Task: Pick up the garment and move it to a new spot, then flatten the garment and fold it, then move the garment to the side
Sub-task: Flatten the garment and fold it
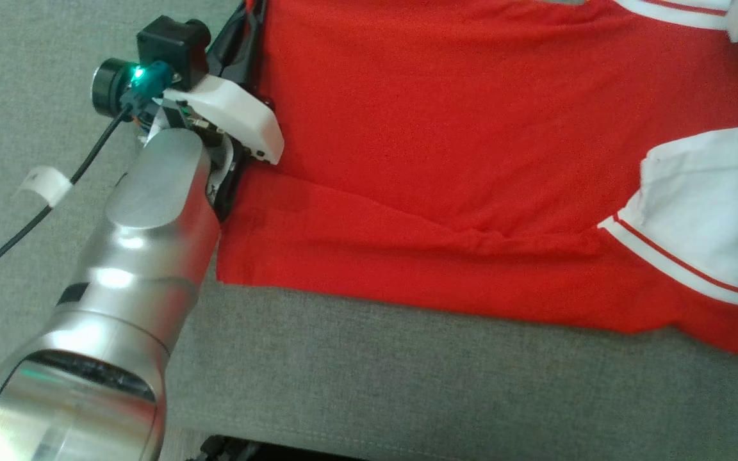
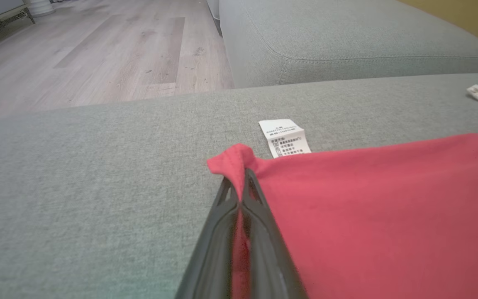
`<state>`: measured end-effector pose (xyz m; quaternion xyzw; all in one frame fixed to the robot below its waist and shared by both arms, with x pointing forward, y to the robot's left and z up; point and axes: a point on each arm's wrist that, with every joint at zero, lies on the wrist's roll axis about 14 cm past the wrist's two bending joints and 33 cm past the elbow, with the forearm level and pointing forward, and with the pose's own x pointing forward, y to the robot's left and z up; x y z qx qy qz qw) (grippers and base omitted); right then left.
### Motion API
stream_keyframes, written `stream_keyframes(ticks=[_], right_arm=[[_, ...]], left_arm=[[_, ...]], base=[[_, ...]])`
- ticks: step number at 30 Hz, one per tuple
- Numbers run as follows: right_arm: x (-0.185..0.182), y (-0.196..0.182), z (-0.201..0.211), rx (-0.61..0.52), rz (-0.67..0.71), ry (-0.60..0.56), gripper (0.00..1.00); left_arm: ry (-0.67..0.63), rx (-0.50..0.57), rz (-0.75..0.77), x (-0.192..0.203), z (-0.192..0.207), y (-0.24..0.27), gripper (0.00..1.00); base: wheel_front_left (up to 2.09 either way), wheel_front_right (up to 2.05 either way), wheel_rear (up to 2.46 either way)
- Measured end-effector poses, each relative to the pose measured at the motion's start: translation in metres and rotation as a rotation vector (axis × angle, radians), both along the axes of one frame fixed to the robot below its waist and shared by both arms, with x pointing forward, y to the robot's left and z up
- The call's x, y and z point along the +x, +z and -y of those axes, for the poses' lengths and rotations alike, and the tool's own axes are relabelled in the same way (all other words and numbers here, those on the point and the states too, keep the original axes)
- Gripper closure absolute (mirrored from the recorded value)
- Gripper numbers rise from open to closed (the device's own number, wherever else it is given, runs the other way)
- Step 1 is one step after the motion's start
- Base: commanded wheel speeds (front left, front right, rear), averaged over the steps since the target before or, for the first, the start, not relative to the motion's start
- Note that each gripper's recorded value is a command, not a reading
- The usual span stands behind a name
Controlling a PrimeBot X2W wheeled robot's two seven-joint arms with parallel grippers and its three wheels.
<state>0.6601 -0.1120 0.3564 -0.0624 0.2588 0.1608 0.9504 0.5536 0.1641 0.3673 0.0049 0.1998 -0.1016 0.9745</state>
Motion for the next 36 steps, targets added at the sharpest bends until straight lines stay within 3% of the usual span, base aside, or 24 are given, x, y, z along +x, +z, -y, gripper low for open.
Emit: stream_keyframes(ticks=[7, 11, 15, 20, 26, 30, 33, 34, 35, 36], right_arm=[[0.010, 0.047, 0.026, 0.095, 0.243, -0.093, 1.00], [-0.009, 0.072, 0.025, 0.189, 0.326, -0.115, 1.00], [-0.049, 0.086, 0.030, 0.295, 0.351, -0.138, 1.00], [-0.105, 0.091, 0.055, 0.393, 0.360, -0.214, 1.00], [-0.185, 0.057, 0.061, 0.440, 0.245, -0.285, 1.00], [-0.210, 0.052, 0.061, 0.453, 0.221, -0.308, 1.00], [-0.213, 0.058, 0.060, 0.467, 0.232, -0.324, 1.00], [-0.214, 0.060, 0.061, 0.473, 0.238, -0.334, 0.51], [-0.215, 0.061, 0.062, 0.472, 0.242, -0.339, 0.00], [-0.217, 0.063, 0.062, 0.463, 0.247, -0.339, 0.00]], left_arm=[[0.039, -0.005, 0.104, 0.013, -0.003, 0.030, 1.00], [0.057, -0.018, 0.159, 0.000, -0.004, 0.043, 1.00], [0.087, -0.021, 0.128, -0.033, -0.010, 0.031, 1.00], [0.088, -0.017, 0.161, -0.046, -0.008, 0.041, 1.00], [0.106, -0.036, 0.147, -0.074, -0.003, 0.035, 1.00], [0.129, -0.043, 0.148, -0.093, -0.003, 0.035, 1.00], [0.126, -0.051, 0.152, -0.105, 0.003, 0.037, 0.52], [0.132, -0.052, 0.152, -0.109, 0.002, 0.037, 0.07], [0.145, -0.053, 0.154, -0.113, 0.000, 0.038, 0.00], [0.169, -0.051, 0.158, -0.117, -0.004, 0.039, 0.00]], base=[[0.00, 0.00, 0.00], [0.00, 0.00, 0.00], [0.00, 0.00, 0.00], [0.00, 0.00, 0.00], [0.00, 0.00, 0.00], [0.00, 0.00, 0.00], [0.00, 0.00, 0.00], [0.00, 0.00, 0.00], [0.00, 0.00, 0.00], [0.00, 0.00, 0.00]])
